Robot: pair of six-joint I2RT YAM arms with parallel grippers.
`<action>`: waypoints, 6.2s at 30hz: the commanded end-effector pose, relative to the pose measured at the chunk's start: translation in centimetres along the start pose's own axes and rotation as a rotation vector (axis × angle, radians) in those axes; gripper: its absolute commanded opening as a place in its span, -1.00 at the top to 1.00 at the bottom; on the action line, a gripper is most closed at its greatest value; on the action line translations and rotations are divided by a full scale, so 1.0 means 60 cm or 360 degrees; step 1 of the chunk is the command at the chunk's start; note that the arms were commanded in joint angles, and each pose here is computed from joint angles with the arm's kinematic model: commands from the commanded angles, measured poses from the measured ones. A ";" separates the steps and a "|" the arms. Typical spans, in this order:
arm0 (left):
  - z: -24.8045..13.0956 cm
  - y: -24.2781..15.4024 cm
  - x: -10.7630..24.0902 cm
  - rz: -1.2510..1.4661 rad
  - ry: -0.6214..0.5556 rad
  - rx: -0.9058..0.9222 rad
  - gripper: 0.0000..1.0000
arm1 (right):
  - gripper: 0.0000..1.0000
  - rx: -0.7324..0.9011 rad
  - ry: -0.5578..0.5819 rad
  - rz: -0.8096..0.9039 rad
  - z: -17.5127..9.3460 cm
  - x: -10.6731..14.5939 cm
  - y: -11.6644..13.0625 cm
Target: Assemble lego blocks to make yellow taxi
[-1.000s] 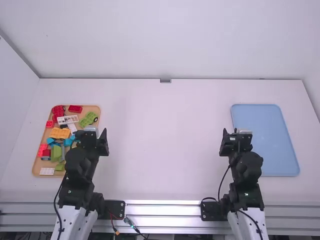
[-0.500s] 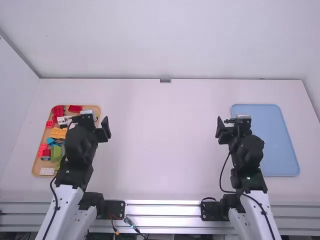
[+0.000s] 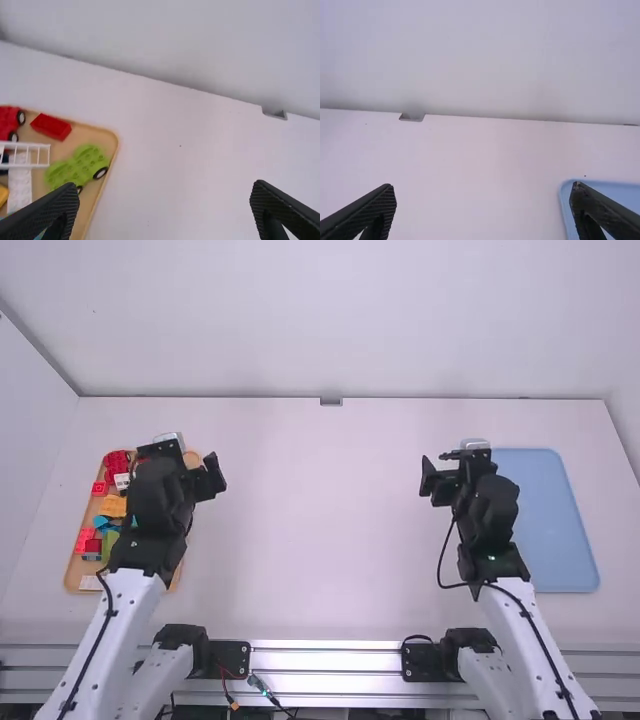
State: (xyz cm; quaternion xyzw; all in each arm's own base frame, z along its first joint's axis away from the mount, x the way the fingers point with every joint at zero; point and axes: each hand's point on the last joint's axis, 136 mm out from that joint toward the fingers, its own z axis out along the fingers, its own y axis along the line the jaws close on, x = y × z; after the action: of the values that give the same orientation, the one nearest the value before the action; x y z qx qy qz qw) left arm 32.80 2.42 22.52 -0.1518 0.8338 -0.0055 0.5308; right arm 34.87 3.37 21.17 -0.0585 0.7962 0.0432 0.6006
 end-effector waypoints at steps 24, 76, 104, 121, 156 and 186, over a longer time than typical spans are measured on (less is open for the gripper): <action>0.078 0.191 -0.054 -0.0668 0.0527 -0.0740 -0.97 | -0.98 -0.0115 -0.0119 -0.0018 0.015 -0.059 0.023; 0.176 0.423 0.209 -0.1295 0.1000 -0.1097 -0.98 | -0.98 -0.0117 -0.0071 -0.0012 0.016 -0.046 0.023; 0.213 0.457 0.242 -0.1293 0.0959 -0.1198 -0.98 | -0.98 -0.0118 -0.0047 -0.0009 0.016 -0.040 0.023; 0.216 0.456 0.248 -0.1281 0.0974 -0.1195 -0.35 | -0.98 -0.0118 -0.0048 -0.0009 0.016 -0.040 0.023; 0.223 0.469 0.253 -0.1004 0.0972 -0.1128 -0.29 | -0.98 -0.0176 -0.0062 -0.0038 0.016 -0.044 0.047; 0.143 0.260 0.052 -0.0281 0.0908 -0.0670 0.24 | -0.98 -0.0179 -0.0061 -0.0038 0.016 -0.044 0.048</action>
State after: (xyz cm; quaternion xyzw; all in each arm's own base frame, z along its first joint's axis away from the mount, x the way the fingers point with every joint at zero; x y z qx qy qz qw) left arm 33.87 20.13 10.38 -0.4018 0.8913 0.0718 0.1974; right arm 35.76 6.31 21.60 -0.0987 0.7928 0.0810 0.5960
